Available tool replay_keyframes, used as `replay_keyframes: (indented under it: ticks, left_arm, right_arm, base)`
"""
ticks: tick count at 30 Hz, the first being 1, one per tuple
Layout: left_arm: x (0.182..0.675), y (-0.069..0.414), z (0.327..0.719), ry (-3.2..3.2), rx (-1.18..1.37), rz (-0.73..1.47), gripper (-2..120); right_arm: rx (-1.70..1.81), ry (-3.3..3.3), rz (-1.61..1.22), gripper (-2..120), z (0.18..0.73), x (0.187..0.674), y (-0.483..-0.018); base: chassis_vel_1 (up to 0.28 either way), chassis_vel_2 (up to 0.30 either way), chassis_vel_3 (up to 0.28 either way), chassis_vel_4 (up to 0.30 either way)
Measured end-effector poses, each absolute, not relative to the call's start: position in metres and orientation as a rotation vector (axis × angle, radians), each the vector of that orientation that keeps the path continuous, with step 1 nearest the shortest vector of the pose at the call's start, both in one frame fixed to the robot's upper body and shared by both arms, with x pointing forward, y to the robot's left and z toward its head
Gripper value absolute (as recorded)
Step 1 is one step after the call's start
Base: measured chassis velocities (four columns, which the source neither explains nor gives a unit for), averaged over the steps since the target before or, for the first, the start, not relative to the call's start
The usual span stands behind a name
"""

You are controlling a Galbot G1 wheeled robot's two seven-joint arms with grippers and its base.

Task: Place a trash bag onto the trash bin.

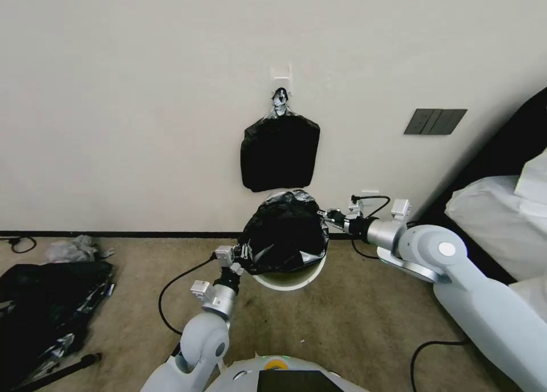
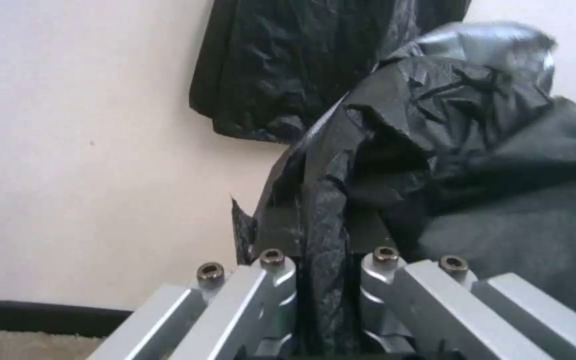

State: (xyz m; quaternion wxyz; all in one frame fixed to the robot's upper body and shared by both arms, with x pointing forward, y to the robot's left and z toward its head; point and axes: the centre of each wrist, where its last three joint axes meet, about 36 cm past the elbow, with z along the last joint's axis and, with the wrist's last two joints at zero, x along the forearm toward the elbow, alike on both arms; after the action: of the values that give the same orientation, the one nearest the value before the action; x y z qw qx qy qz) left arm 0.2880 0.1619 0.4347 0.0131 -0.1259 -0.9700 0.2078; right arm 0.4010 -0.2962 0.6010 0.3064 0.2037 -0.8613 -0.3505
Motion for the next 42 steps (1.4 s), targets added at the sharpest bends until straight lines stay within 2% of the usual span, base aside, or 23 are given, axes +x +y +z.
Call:
replay_keyframes:
  ticks: [21,36,38,41,42]
  left_arm:
    - [0.300,0.174,0.442,-2.931,-0.325,0.900,5]
    - [0.313,0.175,0.447,-2.917,-0.305,0.925,5]
    - [0.313,0.175,0.446,-2.927,-0.319,0.902,5]
    - [0.311,0.174,0.438,-2.960,-0.363,0.803,5]
    - [0.311,0.174,0.438,-2.960,-0.363,0.803,5]
  right_arm:
    - [0.503,-2.276,-0.923,0,0.597,0.384,-0.302]
    - [0.481,-2.301,-0.948,0,0.583,0.369,-0.300]
    - [0.486,-2.335,-0.925,5,0.583,0.369,-0.300]
    - [0.539,-2.440,-0.882,22,0.589,0.371,-0.302]
    - [0.539,-2.440,-0.882,22,0.589,0.371,-0.302]
  base:
    - [0.000,0.000,0.000,0.000]
    - [0.000,0.000,0.000,0.000]
    - [0.000,0.000,0.000,0.000]
    - [0.000,0.000,0.000,0.000]
    - [0.000,0.000,0.000,0.000]
